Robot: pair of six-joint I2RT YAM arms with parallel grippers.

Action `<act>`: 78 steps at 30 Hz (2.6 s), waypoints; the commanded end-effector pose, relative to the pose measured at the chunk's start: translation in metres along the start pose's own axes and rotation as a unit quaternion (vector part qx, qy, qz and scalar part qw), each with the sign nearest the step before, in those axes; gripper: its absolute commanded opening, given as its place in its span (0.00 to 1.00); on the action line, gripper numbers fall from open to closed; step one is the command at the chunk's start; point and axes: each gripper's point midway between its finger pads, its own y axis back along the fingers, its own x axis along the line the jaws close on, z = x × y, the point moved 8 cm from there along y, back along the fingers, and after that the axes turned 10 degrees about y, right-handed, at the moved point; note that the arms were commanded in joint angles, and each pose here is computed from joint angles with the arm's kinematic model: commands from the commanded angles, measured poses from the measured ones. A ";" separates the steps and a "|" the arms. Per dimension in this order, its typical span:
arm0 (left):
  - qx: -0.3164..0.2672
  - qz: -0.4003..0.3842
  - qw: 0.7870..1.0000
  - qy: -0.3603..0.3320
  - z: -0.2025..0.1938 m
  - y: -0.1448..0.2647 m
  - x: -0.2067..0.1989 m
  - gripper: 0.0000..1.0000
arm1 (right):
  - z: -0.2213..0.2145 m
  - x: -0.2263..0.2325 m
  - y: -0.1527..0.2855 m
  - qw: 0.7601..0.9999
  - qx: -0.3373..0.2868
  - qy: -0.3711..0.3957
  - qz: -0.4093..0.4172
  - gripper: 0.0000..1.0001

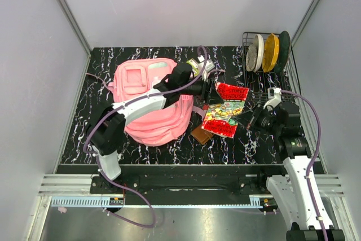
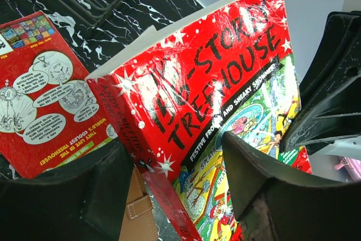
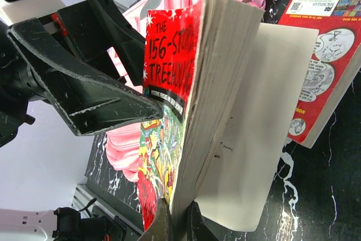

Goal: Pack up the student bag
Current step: Pick up the book from the center of the board.

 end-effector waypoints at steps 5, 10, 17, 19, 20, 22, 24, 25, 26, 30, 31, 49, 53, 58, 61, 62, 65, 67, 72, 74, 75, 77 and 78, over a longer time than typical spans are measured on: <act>-0.062 -0.082 0.994 -0.043 0.025 0.018 -0.041 0.77 | 0.011 0.022 0.005 0.994 -0.020 0.056 0.090 0.00; -0.077 -0.117 0.990 -0.029 0.028 0.020 -0.043 0.81 | 0.011 0.027 0.005 0.990 -0.027 0.053 0.127 0.00; -0.064 -0.123 0.990 -0.035 0.030 0.022 -0.048 0.52 | 0.009 0.021 0.000 0.993 -0.029 0.041 0.111 0.00; -0.059 -0.124 0.990 -0.034 0.027 0.023 -0.048 0.40 | 0.010 0.019 -0.002 0.993 -0.032 0.041 0.104 0.00; -0.057 -0.124 0.990 -0.035 0.026 0.023 -0.047 0.31 | 0.011 0.018 -0.004 0.994 -0.030 0.037 0.101 0.00; -0.055 -0.118 0.991 -0.035 0.024 0.026 -0.047 0.03 | 0.015 0.015 -0.007 0.995 -0.033 0.034 0.088 0.00; -0.070 -0.079 0.994 -0.034 0.025 0.031 -0.045 0.00 | 0.024 0.013 -0.011 0.997 -0.036 0.024 0.069 0.01; -0.080 -0.056 0.995 -0.035 0.027 0.035 -0.043 0.00 | 0.028 0.013 -0.012 0.997 -0.040 0.019 0.059 0.24; -0.094 -0.028 0.994 -0.045 0.030 0.038 -0.041 0.00 | 0.034 0.013 -0.014 0.998 -0.041 0.018 0.054 0.33; -0.196 0.086 0.976 -0.032 0.051 0.076 -0.031 0.00 | 0.048 0.014 -0.017 0.998 -0.055 -0.026 0.022 0.80; -0.211 0.095 0.972 -0.024 0.056 0.084 -0.030 0.00 | 0.049 0.015 -0.017 0.998 -0.055 -0.036 0.022 0.86; -0.375 0.009 0.914 0.154 0.081 0.137 -0.058 0.00 | 0.020 0.049 -0.058 0.975 -0.064 -0.170 0.127 0.96; -0.382 -0.026 0.909 0.166 0.078 0.139 -0.063 0.00 | 0.014 0.052 -0.077 0.967 -0.069 -0.196 0.145 0.97; -0.398 -0.034 0.900 0.175 0.075 0.145 -0.064 0.00 | 0.014 0.054 -0.089 0.962 -0.088 -0.205 0.159 0.97; -0.408 -0.040 0.895 0.175 0.075 0.148 -0.066 0.00 | 0.010 0.058 -0.092 0.955 -0.101 -0.216 0.178 0.97; -0.411 -0.040 0.894 0.176 0.075 0.148 -0.066 0.00 | 0.012 0.058 -0.092 0.953 -0.113 -0.215 0.179 0.97; -0.415 -0.042 0.890 0.186 0.072 0.147 -0.061 0.00 | 0.015 0.064 -0.093 0.952 -0.119 -0.209 0.190 0.96; -0.415 -0.046 0.888 0.194 0.069 0.144 -0.058 0.00 | 0.016 0.066 -0.096 0.950 -0.117 -0.211 0.196 0.95; -0.415 -0.048 0.887 0.197 0.066 0.144 -0.056 0.00 | 0.020 0.070 -0.098 0.944 -0.133 -0.208 0.219 0.78; -0.417 -0.045 0.886 0.199 0.064 0.145 -0.054 0.00 | 0.023 0.073 -0.096 0.941 -0.139 -0.205 0.228 0.73; -0.416 -0.042 0.886 0.201 0.061 0.144 -0.052 0.00 | 0.025 0.075 -0.094 0.940 -0.143 -0.203 0.233 0.63; -0.415 -0.039 0.886 0.203 0.059 0.144 -0.050 0.00 | 0.026 0.077 -0.092 0.939 -0.146 -0.202 0.238 0.55; -0.414 -0.037 0.886 0.204 0.058 0.143 -0.049 0.00 | 0.027 0.079 -0.089 0.938 -0.148 -0.200 0.243 0.53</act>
